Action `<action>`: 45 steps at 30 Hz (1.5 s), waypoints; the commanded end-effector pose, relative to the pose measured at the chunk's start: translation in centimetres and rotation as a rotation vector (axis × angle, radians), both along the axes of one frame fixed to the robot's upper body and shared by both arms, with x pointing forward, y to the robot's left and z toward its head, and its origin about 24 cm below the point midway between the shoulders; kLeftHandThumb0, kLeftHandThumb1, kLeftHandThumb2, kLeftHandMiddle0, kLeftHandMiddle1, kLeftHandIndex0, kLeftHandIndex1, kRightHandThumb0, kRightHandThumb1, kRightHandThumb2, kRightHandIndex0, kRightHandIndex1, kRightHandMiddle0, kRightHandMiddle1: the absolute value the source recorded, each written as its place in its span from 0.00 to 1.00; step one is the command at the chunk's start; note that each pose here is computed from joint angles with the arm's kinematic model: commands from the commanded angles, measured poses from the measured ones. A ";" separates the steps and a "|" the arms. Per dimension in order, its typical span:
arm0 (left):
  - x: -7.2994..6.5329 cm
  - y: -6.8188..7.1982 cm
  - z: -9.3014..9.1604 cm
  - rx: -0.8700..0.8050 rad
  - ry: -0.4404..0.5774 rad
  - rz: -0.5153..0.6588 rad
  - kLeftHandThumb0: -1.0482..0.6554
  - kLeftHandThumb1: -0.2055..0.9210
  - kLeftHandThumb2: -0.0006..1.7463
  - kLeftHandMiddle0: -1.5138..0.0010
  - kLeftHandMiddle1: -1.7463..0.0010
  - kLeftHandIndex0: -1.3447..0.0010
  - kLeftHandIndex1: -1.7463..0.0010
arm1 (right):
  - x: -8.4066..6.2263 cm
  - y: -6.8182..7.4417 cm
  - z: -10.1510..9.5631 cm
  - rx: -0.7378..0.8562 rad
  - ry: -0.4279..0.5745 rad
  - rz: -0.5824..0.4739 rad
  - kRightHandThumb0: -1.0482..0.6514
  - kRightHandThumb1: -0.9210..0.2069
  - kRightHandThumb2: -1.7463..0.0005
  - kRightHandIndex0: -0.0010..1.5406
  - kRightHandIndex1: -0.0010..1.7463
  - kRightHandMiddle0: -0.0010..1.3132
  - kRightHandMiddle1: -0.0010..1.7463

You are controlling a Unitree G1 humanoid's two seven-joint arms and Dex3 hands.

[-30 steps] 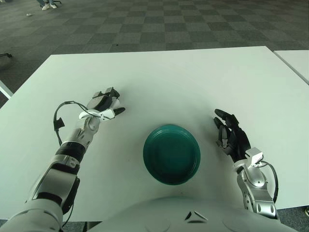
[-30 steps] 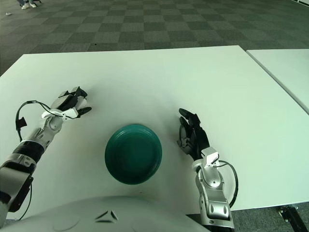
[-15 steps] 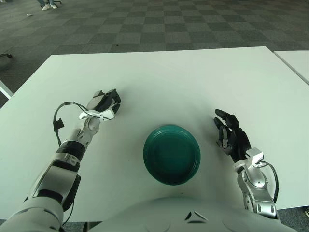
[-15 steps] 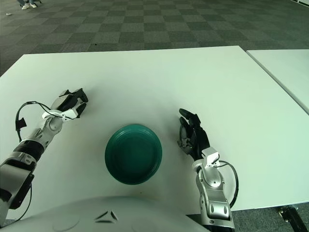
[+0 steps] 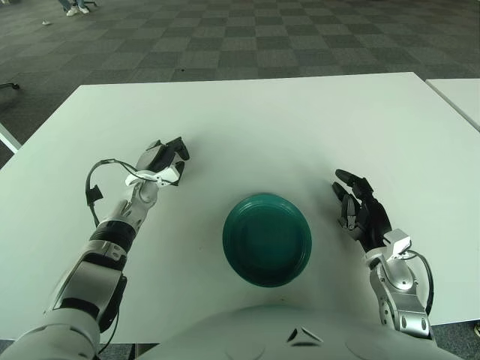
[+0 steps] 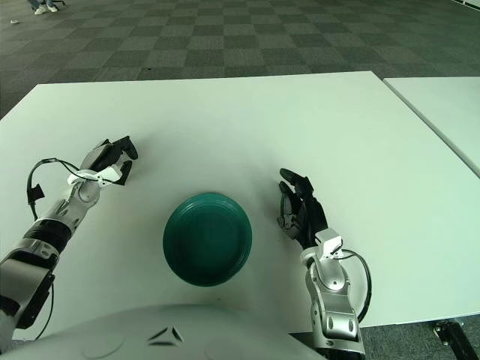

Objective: Put the charger into the plate.

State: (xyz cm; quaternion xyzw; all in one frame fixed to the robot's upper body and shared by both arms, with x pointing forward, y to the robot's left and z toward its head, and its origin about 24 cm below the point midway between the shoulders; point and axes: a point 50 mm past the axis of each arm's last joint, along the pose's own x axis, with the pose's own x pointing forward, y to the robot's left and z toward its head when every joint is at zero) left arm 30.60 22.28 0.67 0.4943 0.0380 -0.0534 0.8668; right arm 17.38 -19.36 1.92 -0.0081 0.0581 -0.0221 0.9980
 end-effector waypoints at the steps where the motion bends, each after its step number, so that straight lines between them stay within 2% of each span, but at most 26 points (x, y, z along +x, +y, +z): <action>1: -2.8 -0.2 -3.8 0.004 0.161 0.005 0.62 0.23 0.90 0.44 0.08 0.55 0.00 | -0.7 -0.2 -1.6 0.023 0.088 -0.018 0.16 0.00 0.55 0.21 0.02 0.00 0.44; 17: -3.0 -0.7 -2.0 0.031 0.003 -0.049 0.61 0.21 0.92 0.45 0.05 0.54 0.00 | -0.7 -0.2 -1.6 0.023 0.089 -0.017 0.16 0.00 0.55 0.23 0.03 0.00 0.48; 29: -3.6 -1.4 0.8 0.010 -0.109 -0.094 0.61 0.18 0.95 0.43 0.05 0.52 0.00 | -0.8 0.0 -1.6 0.023 0.091 -0.013 0.16 0.00 0.56 0.24 0.04 0.00 0.49; 33: -3.9 -1.7 2.6 0.003 -0.156 -0.114 0.61 0.18 0.95 0.43 0.05 0.52 0.00 | -0.9 0.0 -1.6 0.024 0.089 -0.012 0.17 0.00 0.55 0.24 0.04 0.00 0.48; 36: -4.1 -2.1 5.3 0.010 -0.222 -0.148 0.61 0.19 0.95 0.44 0.04 0.53 0.00 | -1.0 0.0 -1.8 0.028 0.091 -0.017 0.17 0.00 0.55 0.24 0.04 0.00 0.48; 41: -4.5 -2.7 8.2 0.037 -0.311 -0.181 0.61 0.22 0.93 0.47 0.01 0.55 0.00 | -1.0 0.1 -1.9 0.028 0.092 -0.021 0.16 0.00 0.56 0.24 0.04 0.00 0.50; 45: -4.9 -2.9 9.6 0.054 -0.349 -0.196 0.61 0.20 0.95 0.46 0.00 0.54 0.00 | -1.0 0.2 -2.0 0.023 0.095 -0.017 0.16 0.00 0.56 0.24 0.04 0.00 0.50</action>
